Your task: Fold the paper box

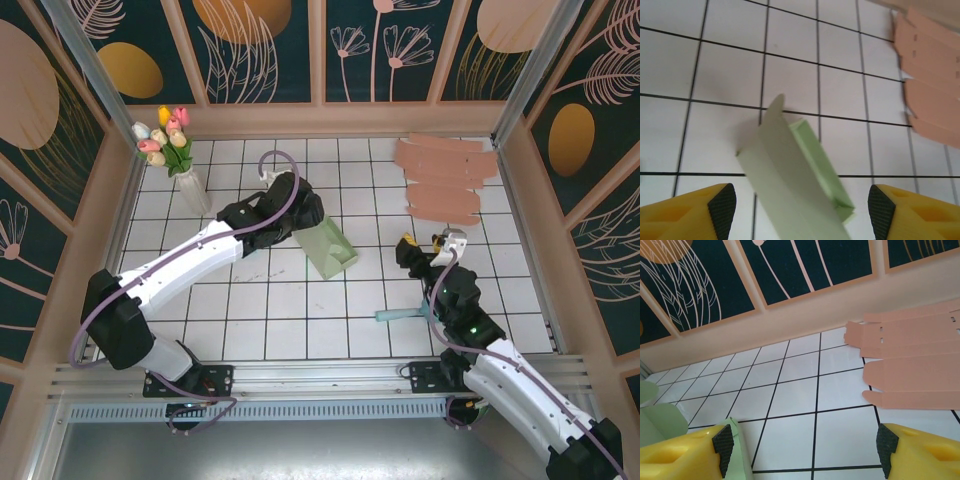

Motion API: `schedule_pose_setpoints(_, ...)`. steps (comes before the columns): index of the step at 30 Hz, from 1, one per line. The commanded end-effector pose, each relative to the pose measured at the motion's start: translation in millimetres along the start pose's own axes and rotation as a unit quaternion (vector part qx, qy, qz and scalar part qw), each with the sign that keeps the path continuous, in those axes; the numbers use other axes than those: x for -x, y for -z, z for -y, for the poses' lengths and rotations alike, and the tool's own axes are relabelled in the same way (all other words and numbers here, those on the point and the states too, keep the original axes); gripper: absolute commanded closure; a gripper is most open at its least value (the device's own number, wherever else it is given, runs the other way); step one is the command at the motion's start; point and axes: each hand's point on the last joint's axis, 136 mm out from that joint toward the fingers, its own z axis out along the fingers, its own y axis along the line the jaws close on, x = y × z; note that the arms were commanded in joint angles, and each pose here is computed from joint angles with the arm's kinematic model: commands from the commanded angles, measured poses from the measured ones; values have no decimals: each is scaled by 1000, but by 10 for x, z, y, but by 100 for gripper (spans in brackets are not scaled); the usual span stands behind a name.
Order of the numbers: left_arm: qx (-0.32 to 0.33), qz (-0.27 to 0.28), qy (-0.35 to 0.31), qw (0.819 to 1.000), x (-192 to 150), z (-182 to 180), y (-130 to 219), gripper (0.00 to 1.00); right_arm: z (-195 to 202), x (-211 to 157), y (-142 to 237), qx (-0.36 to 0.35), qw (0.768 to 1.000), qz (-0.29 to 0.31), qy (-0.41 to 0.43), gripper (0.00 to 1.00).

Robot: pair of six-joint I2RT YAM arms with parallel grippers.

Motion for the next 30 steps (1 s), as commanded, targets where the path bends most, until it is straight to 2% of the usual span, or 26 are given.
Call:
schedule_pose_setpoints(1,-31,-2,22,999,-8,170,-49,29,-75,66,0,18,1000,5,5,22)
schedule_pose_setpoints(4,-25,-20,18,999,-119,172,-162,32,-203,75,10,55,998,6,11,22)
schedule_pose_setpoints(9,-8,-29,12,999,-211,141,-269,36,-565,32,80,162,986,1,26,22)
schedule_pose_setpoints(13,5,-32,0,999,-243,100,-327,45,-708,24,119,204,979,-2,29,22)
schedule_pose_setpoints(24,43,-25,-44,998,-155,41,-348,65,-655,13,81,184,982,-9,34,22)
schedule_pose_setpoints(29,64,-17,-81,994,-36,44,-306,80,-638,19,75,179,983,-9,35,22)
schedule_pose_setpoints(30,65,-19,-92,993,-21,59,-307,86,-636,17,74,178,983,-9,35,22)
